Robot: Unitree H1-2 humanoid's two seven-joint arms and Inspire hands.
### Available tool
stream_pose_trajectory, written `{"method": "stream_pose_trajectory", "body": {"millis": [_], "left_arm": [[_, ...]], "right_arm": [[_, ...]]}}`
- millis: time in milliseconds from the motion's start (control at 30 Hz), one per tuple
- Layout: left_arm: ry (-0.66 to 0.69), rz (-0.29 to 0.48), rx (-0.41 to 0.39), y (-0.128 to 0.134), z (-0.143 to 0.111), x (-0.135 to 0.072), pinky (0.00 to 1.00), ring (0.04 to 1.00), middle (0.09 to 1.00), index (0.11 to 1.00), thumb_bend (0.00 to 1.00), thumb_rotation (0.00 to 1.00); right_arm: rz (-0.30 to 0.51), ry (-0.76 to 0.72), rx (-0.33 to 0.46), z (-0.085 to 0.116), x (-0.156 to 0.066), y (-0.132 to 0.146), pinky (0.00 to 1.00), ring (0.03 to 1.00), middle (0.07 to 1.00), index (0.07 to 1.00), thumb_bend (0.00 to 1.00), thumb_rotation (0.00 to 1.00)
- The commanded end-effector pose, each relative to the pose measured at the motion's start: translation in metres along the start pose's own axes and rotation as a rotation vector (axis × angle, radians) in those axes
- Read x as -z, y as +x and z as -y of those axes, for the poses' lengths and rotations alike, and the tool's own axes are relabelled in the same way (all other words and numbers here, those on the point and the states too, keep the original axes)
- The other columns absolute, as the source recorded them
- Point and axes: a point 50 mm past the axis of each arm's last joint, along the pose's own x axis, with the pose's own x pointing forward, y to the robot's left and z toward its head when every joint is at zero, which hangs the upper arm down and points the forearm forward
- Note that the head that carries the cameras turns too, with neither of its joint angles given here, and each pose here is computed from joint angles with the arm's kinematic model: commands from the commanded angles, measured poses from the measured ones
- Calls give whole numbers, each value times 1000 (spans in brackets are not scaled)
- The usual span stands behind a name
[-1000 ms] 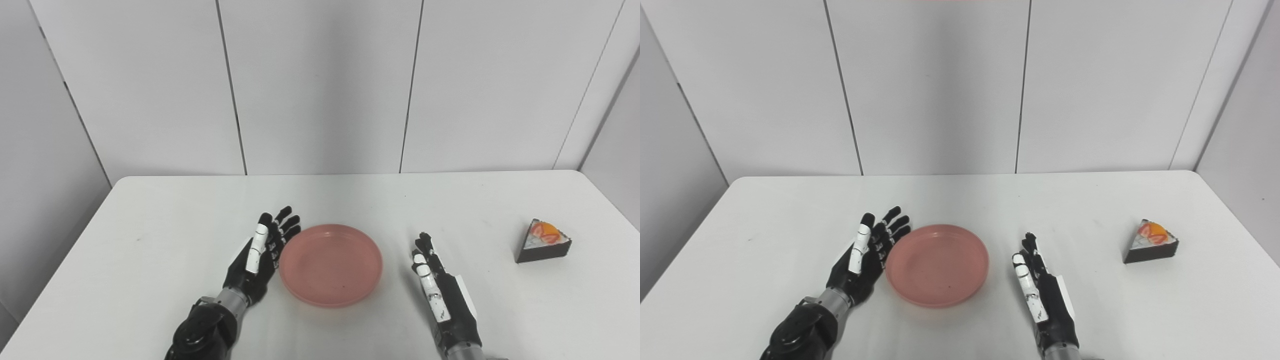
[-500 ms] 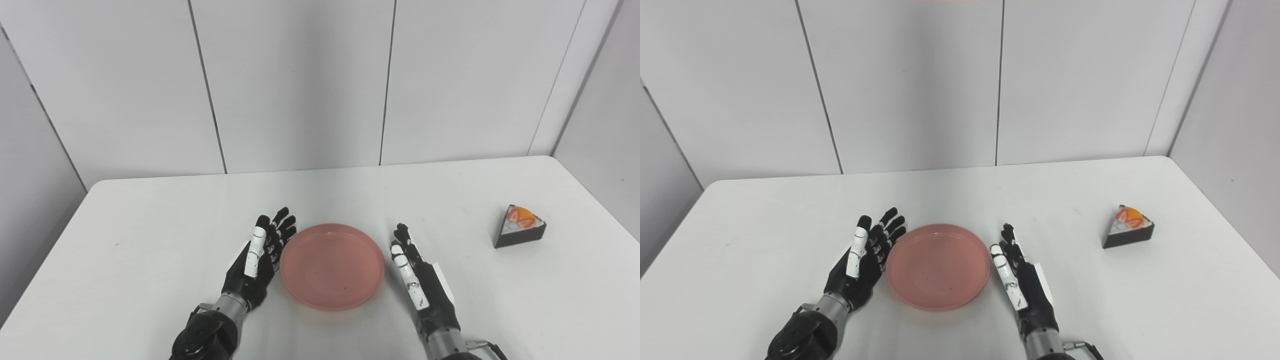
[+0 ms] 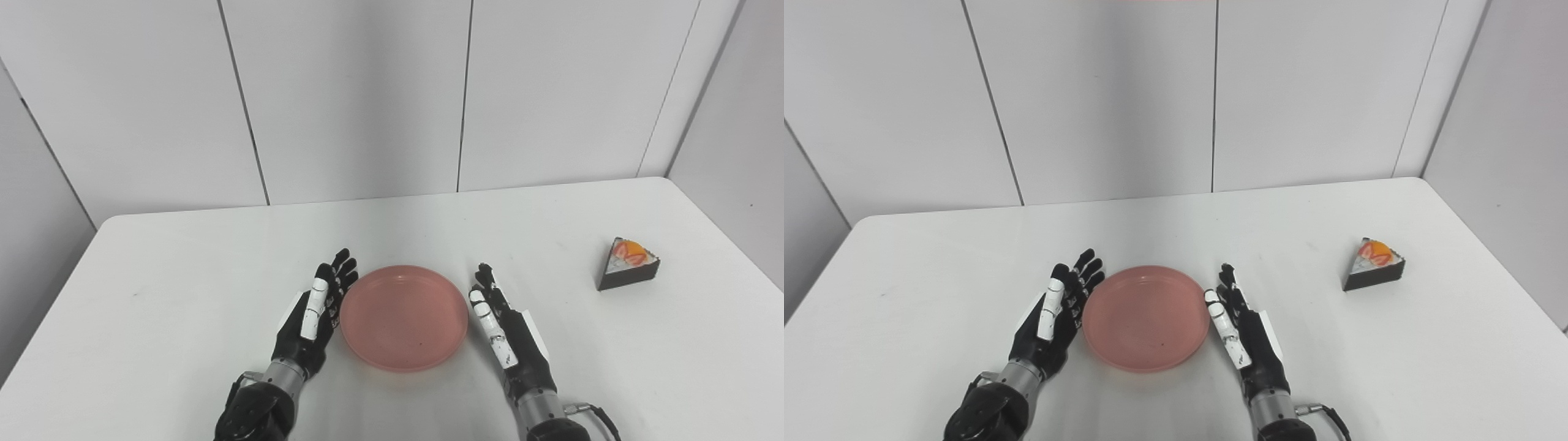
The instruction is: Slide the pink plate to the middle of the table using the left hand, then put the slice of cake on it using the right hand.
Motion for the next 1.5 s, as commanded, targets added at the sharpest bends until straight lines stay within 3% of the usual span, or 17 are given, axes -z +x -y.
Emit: {"method": "stream_pose_trajectory", "body": {"millis": [0, 133, 200, 300, 500, 700, 933, 1033, 1233, 1467], "left_arm": [[22, 41, 3, 8, 5, -6, 1000, 1000, 1000, 1000, 754, 1000], [37, 55, -10, 9, 2, -5, 1000, 1000, 1000, 1000, 740, 1000], [39, 60, -17, 9, 0, -5, 1000, 1000, 1000, 1000, 748, 1000], [39, 61, -21, 8, -4, -5, 1000, 1000, 999, 1000, 755, 1000], [39, 62, -20, 5, -10, -7, 997, 998, 995, 1000, 731, 1000], [26, 67, -14, 3, -15, -8, 1000, 1000, 994, 1000, 741, 1000], [5, 62, -10, 4, -26, -6, 998, 996, 992, 997, 796, 1000], [-7, 59, -8, 6, -28, -5, 1000, 999, 992, 999, 831, 1000], [2, 58, 0, 6, -36, 0, 988, 982, 979, 981, 849, 1000], [6, 57, 3, 5, -38, 1, 979, 974, 974, 976, 852, 1000]], "right_arm": [[114, -50, 29, 12, -24, 15, 944, 961, 963, 965, 578, 872], [189, -198, 90, 37, -52, 30, 879, 916, 924, 948, 579, 672], [192, -263, 118, 52, -68, 39, 873, 904, 913, 933, 593, 532], [159, -347, 146, 74, -91, 50, 849, 892, 907, 912, 639, 408], [113, -510, 205, 107, -137, 66, 872, 912, 913, 884, 701, 306], [126, -563, 308, 135, -167, 68, 777, 867, 899, 869, 754, 249], [62, -710, 449, 165, -183, 61, 741, 860, 911, 871, 779, 299], [14, -747, 494, 179, -181, 56, 779, 888, 917, 877, 780, 307], [-114, -856, 567, 206, -171, 46, 765, 907, 926, 876, 838, 319], [-244, -923, 554, 221, -156, 44, 931, 973, 951, 885, 880, 341]]}}
